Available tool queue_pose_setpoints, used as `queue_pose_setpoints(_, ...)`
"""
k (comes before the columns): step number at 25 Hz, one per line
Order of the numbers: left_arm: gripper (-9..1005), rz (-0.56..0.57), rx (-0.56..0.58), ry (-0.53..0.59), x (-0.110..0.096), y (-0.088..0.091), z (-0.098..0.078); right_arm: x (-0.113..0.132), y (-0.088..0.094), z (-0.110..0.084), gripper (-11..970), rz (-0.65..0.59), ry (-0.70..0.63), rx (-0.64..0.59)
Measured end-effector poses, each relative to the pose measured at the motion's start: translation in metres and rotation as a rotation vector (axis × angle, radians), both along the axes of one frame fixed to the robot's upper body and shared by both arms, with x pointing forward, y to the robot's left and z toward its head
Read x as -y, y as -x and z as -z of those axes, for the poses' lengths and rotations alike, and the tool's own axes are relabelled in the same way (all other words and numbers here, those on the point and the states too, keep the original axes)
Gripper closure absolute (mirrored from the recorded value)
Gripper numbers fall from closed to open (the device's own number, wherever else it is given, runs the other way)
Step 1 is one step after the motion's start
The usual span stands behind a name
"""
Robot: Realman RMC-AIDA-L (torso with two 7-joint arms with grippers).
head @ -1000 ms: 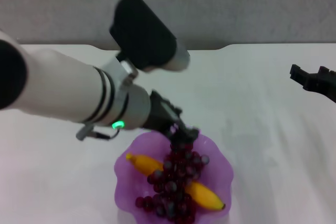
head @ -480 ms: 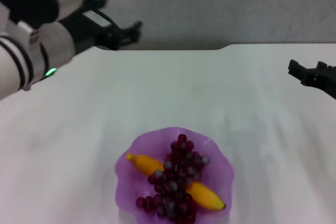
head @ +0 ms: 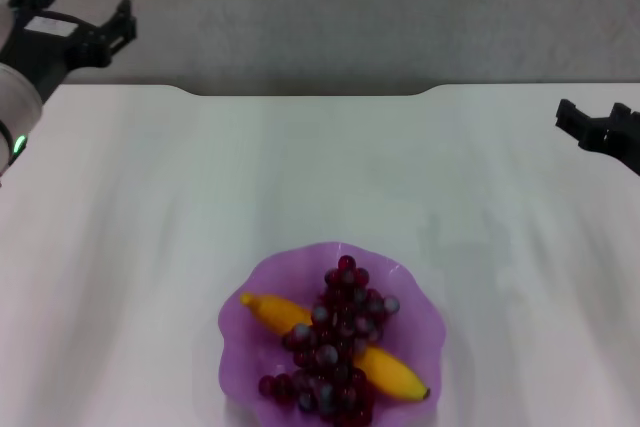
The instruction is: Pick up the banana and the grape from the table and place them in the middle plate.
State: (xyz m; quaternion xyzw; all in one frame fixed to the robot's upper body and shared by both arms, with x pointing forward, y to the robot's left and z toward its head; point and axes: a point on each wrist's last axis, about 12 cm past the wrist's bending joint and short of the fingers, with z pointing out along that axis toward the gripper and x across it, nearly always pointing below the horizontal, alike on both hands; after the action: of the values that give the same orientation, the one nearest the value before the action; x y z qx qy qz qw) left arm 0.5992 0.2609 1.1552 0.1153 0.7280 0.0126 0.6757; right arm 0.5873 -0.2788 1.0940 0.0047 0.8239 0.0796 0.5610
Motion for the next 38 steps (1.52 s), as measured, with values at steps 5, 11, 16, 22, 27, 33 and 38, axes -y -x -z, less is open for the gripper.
queue_pose_setpoints(5, 99, -0.044, 0.008, 0.070, -0.011, -0.004, 0.001, 0.001, -0.006, 0.006, 217, 0.018, 0.008, 0.010)
queue_pose_setpoints(11, 100, -0.077, 0.041, 0.113, -0.018, -0.004, 0.001, 0.005, -0.010, 0.014, 217, 0.048, 0.018, 0.023)
queue_pose_setpoints(16, 103, -0.101, 0.037, 0.104, -0.028, -0.001, 0.004, 0.013, -0.008, 0.017, 217, 0.081, 0.045, 0.080)
queue_pose_setpoints(22, 105, -0.139, 0.008, 0.093, -0.046, 0.007, 0.012, 0.019, 0.004, 0.023, 217, 0.104, 0.065, 0.127)
queue_pose_setpoints(27, 105, -0.161, -0.007, 0.087, -0.055, 0.013, 0.017, 0.016, 0.022, 0.021, 217, 0.104, 0.060, 0.190)
queue_pose_setpoints(33, 105, -0.187, -0.023, 0.088, -0.063, 0.017, 0.023, 0.010, 0.032, 0.022, 217, 0.093, 0.065, 0.233)
queue_pose_setpoints(38, 105, -0.187, -0.023, 0.087, -0.063, 0.017, 0.023, 0.010, 0.031, 0.022, 217, 0.089, 0.068, 0.234)
